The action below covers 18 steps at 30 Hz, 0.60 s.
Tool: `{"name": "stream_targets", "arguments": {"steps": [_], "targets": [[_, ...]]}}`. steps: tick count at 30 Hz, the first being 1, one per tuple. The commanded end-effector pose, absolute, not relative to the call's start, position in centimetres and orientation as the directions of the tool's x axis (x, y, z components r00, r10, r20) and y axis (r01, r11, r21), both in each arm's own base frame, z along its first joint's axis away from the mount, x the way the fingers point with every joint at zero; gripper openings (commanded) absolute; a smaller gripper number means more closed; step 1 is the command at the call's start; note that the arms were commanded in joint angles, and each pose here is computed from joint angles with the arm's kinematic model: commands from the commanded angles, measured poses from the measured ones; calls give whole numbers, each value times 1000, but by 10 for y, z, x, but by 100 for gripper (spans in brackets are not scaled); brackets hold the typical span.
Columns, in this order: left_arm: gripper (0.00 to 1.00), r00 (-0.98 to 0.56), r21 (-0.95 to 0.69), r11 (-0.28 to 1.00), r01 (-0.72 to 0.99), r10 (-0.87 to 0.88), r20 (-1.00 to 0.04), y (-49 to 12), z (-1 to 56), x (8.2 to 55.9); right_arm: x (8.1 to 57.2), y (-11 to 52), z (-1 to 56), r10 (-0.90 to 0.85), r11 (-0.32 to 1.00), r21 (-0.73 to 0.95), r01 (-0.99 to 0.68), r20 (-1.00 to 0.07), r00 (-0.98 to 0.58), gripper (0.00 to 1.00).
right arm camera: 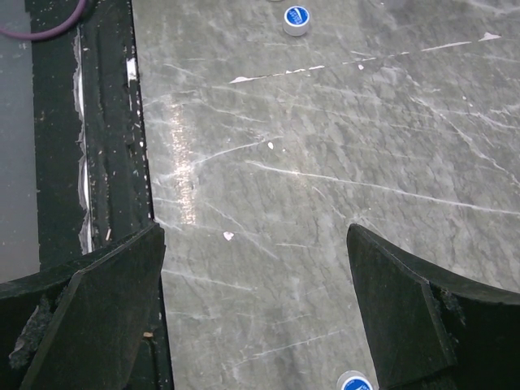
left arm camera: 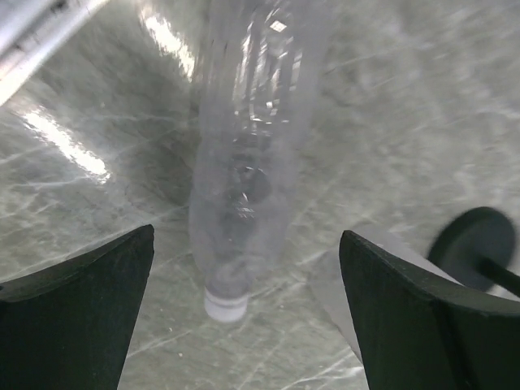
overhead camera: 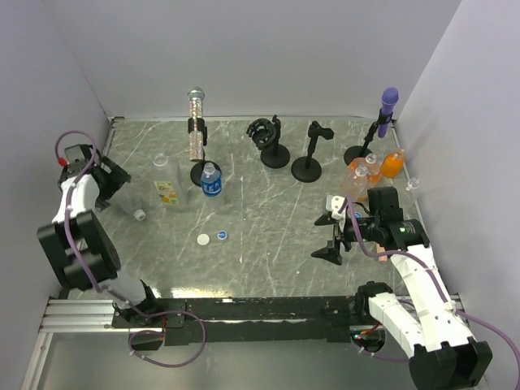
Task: Unscrew the bottle caps
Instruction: Pick up the plastic bottle from the corner of the board.
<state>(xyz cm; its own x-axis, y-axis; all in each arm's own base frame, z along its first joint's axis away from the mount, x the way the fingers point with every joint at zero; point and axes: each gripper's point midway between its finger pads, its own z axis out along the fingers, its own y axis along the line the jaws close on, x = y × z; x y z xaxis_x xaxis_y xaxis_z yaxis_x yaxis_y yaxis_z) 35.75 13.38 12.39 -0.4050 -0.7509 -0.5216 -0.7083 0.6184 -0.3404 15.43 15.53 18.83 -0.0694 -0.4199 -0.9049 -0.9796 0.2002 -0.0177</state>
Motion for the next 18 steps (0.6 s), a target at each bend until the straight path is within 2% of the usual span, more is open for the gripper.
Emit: {"name": "stream_targets", "arguments": {"steps": [1, 8, 16, 18], "targets": [[98, -413, -351, 619, -702, -756, -508, 141, 120, 379, 151, 160, 200, -387, 164, -49, -985, -922, -19, 99], [91, -476, -275, 628, -728, -751, -458, 147, 84, 384, 151, 160, 200, -388, 161, -48, -986, -922, -19, 99], [74, -530, -253, 642, -724, -752, -391, 144, 60, 395, 151, 159, 199, -389, 164, -50, -985, -921, -18, 99], [67, -554, -240, 653, -718, -746, -371, 141, 53, 395, 151, 159, 198, -393, 167, -50, -985, -919, -20, 99]]}}
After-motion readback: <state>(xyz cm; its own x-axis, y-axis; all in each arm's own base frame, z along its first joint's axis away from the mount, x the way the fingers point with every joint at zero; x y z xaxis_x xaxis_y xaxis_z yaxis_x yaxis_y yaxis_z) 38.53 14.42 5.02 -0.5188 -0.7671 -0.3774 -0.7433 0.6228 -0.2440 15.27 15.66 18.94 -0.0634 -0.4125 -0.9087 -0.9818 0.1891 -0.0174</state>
